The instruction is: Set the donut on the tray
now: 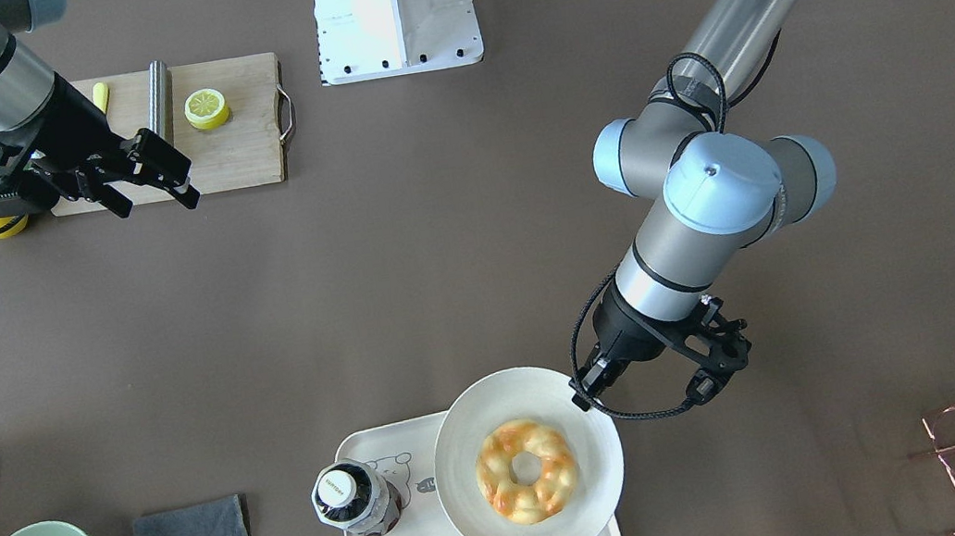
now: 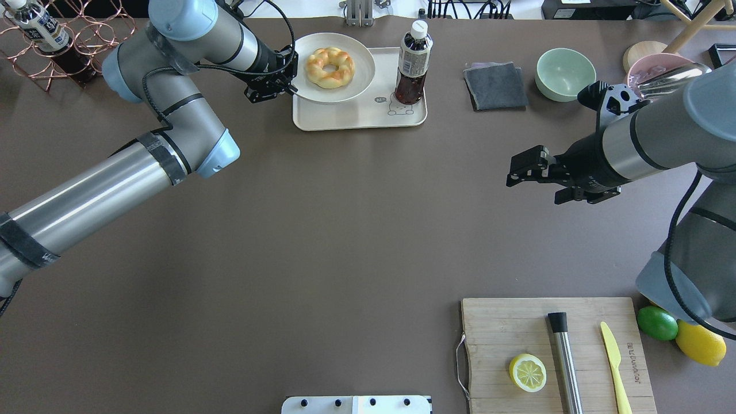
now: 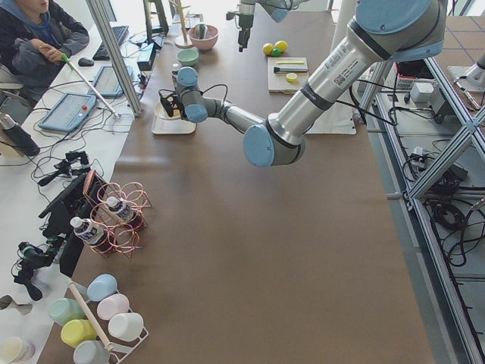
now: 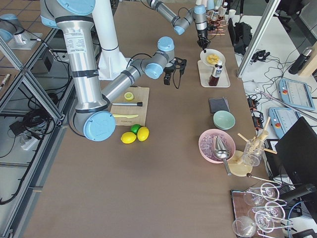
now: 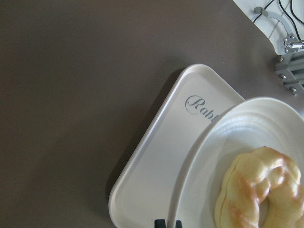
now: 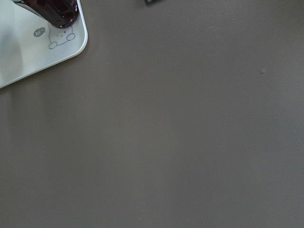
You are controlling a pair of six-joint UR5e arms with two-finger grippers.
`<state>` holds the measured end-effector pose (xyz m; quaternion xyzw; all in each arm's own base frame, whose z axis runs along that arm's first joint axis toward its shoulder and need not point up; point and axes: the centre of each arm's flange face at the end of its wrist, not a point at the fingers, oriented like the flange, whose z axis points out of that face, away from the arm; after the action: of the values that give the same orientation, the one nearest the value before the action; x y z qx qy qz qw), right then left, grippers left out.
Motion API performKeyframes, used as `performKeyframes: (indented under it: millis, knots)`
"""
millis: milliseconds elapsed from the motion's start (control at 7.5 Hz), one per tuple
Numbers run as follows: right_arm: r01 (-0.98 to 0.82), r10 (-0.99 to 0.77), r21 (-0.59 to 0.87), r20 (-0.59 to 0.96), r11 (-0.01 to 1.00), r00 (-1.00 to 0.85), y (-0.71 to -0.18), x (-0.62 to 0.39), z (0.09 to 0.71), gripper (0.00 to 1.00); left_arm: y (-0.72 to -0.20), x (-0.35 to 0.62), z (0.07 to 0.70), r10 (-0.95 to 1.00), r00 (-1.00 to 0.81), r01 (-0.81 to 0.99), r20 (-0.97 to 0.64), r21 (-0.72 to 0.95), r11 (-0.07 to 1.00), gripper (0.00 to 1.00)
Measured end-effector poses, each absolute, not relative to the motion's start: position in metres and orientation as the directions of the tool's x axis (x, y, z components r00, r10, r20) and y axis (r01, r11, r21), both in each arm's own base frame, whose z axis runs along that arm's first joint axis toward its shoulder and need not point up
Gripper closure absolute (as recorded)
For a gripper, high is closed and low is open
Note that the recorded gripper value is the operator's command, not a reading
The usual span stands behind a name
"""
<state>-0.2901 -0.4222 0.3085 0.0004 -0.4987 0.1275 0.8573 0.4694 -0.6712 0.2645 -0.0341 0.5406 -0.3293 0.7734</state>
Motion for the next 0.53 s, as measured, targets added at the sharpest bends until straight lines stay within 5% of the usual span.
performKeyframes:
  millis: [533]
  knots:
    - [-0.217, 0.194, -0.092, 0.837, 0.972, 0.512, -0.417, -0.264, 0.337, 0.00, -0.672, 0.528, 0.293, -0.554, 0.153, 0.528, -0.819, -0.406, 0.746, 1.00]
